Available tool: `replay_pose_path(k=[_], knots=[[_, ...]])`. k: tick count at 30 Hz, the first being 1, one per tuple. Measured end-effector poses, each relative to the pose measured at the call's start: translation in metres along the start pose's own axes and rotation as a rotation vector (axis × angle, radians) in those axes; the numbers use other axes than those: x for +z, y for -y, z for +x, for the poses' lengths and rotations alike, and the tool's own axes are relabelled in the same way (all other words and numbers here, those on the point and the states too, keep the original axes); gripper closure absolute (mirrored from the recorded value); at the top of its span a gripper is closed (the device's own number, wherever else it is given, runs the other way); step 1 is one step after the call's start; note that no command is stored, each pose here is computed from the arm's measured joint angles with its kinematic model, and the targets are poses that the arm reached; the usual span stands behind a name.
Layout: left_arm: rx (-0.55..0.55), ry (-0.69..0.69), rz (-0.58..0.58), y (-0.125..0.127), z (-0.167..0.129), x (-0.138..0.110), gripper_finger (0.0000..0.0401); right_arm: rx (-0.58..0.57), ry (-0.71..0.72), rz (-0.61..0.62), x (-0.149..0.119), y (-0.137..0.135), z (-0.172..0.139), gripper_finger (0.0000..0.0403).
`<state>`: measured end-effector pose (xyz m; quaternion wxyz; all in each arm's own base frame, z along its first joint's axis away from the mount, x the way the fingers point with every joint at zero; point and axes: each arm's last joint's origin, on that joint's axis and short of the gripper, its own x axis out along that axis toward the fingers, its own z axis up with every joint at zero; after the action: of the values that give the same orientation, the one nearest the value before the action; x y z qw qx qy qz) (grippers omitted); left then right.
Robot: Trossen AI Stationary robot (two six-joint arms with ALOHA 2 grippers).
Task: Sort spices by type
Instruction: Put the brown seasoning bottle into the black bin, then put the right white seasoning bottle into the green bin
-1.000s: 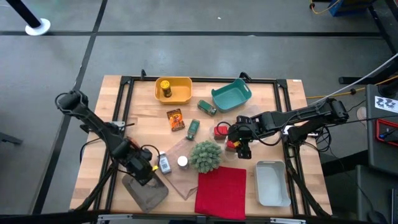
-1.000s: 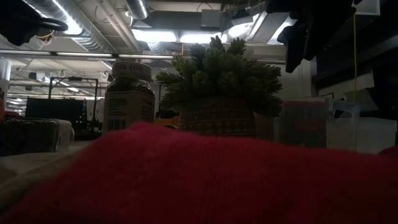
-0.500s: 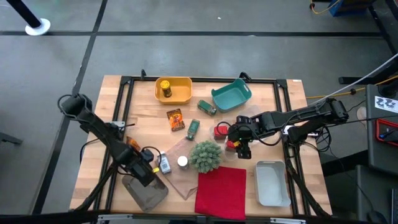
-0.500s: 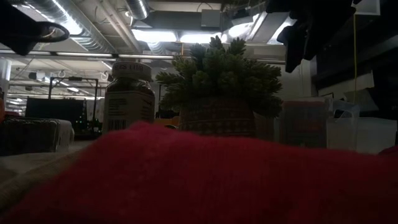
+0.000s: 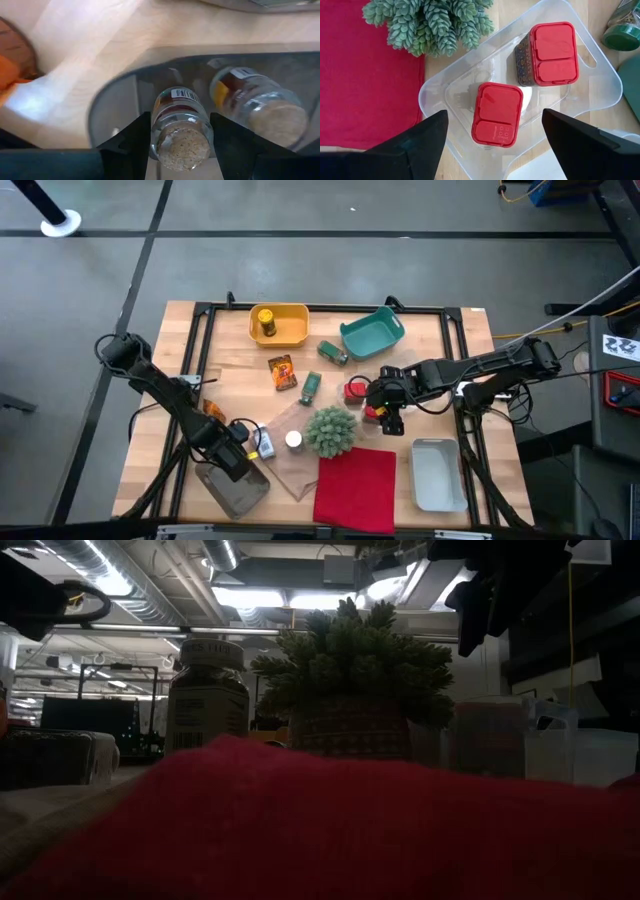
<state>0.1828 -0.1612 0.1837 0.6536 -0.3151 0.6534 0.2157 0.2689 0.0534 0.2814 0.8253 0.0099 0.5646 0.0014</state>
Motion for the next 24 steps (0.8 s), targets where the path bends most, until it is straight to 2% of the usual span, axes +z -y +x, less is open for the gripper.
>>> replay_pose_path(k=[5,15,24], knots=[[-0.027,0.002,0.025,0.0026,0.0,0.0004,0.023,0.0,0.0,0.0,0.0,0.0,0.0,0.0079],[-0.027,-0.001,0.057,0.0026,-0.0001,0.0005,0.0161,0.0,0.0,0.0,0.0,0.0,0.0,0.0079],[-0.038,-0.056,0.051,0.0035,-0.0015,-0.0013,0.0159,0.0,-0.001,0.0,-0.0001,0.0,0.0,0.0079]])
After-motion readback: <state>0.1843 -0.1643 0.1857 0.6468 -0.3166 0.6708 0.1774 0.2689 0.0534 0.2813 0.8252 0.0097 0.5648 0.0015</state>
